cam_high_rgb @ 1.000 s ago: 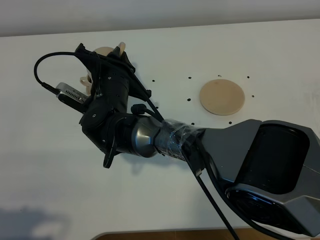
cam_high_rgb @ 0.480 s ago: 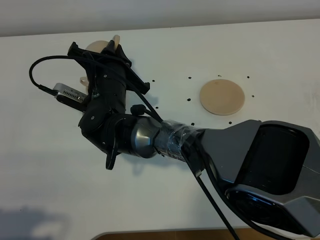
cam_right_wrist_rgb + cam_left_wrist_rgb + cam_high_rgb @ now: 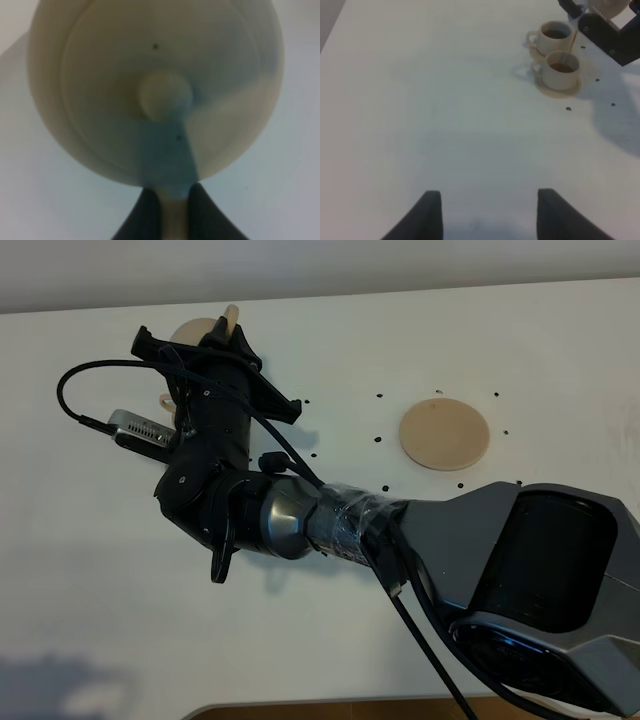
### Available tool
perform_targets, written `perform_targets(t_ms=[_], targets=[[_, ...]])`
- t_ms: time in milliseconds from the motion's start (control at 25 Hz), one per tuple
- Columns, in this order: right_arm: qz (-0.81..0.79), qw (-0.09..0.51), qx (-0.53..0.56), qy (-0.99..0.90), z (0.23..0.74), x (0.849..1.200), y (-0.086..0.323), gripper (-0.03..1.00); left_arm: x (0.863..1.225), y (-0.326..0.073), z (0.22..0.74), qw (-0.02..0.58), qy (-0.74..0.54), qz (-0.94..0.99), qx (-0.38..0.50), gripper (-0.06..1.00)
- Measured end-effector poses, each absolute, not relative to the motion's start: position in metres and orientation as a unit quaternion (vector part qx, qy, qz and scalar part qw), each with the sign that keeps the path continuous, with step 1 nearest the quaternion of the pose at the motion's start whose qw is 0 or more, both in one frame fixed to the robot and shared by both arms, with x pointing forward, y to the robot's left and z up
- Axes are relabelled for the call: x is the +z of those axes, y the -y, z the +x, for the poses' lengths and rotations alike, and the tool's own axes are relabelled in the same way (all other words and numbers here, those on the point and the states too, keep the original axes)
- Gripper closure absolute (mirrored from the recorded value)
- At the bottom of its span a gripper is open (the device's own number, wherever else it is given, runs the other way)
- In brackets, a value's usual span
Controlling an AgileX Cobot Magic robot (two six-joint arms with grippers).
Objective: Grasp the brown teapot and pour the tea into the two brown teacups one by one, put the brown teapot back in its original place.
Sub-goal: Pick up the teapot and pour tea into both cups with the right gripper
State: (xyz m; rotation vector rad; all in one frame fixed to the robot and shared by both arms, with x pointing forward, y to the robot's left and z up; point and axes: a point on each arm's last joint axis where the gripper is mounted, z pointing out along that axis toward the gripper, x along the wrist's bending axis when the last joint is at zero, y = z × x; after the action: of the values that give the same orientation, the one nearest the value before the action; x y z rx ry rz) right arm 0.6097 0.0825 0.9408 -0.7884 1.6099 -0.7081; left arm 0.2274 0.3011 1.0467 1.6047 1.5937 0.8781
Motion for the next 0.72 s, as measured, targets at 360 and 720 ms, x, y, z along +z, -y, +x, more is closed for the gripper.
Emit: perform_targets(t_ms=[360, 720], targets=[[-0.347, 0.571, -0.312, -0.675, 0.6099, 0.9421, -0.0831, 0.85, 1.0467, -0.3011, 0.2274, 0.350, -0.615, 0.620, 0.339, 0.48], [-0.360, 0.569, -0.322, -0.666, 0.6100, 0.9427, -0.0835, 0.85, 1.0467, -0.3011, 0.2274, 0.350, -0.615, 0.620, 0.339, 0.48]])
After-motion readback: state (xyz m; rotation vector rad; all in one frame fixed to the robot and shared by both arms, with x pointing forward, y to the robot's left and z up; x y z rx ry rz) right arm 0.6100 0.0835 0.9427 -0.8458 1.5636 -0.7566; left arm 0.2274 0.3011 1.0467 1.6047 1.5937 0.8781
